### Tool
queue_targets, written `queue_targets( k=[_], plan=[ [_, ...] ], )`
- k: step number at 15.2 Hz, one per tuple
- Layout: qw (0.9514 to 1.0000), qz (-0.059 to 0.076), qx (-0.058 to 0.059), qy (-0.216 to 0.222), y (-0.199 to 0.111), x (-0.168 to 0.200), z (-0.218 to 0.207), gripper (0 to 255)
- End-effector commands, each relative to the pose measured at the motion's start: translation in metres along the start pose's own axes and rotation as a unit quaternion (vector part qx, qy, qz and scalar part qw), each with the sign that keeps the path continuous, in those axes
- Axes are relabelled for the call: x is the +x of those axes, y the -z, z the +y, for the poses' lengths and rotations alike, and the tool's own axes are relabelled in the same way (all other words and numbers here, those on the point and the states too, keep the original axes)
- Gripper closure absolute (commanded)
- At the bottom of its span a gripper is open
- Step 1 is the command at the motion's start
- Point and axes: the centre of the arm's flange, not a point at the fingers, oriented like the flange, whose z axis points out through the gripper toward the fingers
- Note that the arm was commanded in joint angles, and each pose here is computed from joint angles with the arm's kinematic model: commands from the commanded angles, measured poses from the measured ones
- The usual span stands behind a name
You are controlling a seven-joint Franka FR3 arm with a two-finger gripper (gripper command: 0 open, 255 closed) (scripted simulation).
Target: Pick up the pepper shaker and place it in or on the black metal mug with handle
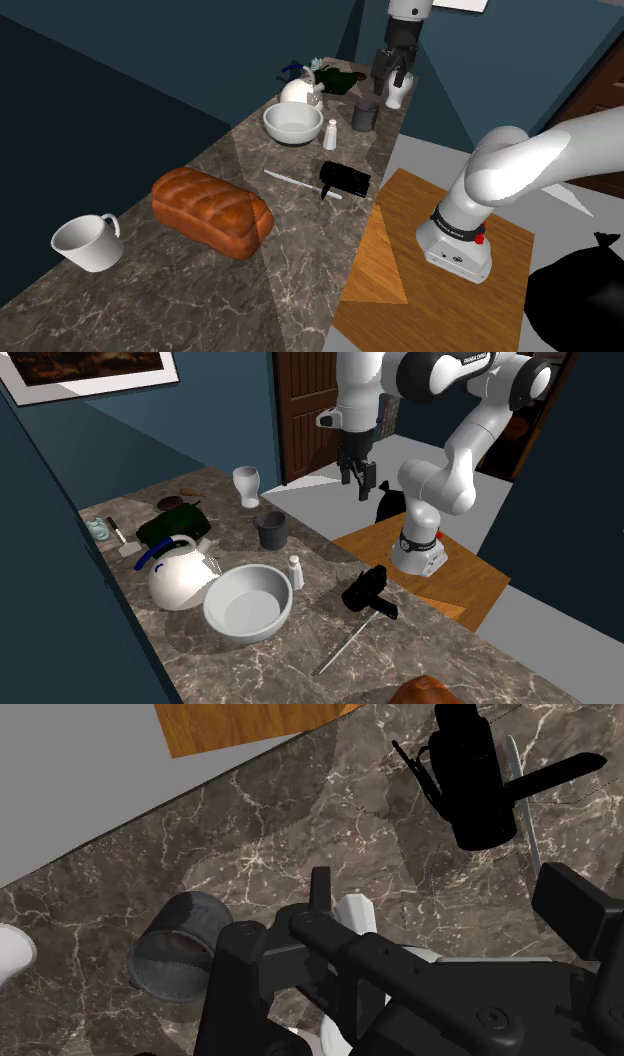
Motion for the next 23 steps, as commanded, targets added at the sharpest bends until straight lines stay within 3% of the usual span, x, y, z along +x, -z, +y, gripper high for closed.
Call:
queue_targets(
  k=[1, 9, 18, 23],
  plan=[
    [1.0, 0.0, 0.0, 0.0, 0.0, 0.0, 0.0, 0],
    [0.9986, 0.044, -0.029, -0.001, -0.072, 0.064, -0.011, 0],
    [0.9937, 0.094, -0.061, -0.003, -0.147, 0.143, -0.019, 0],
    [0.9931, 0.098, -0.064, -0.003, -0.174, 0.155, -0.017, 0]
  ],
)
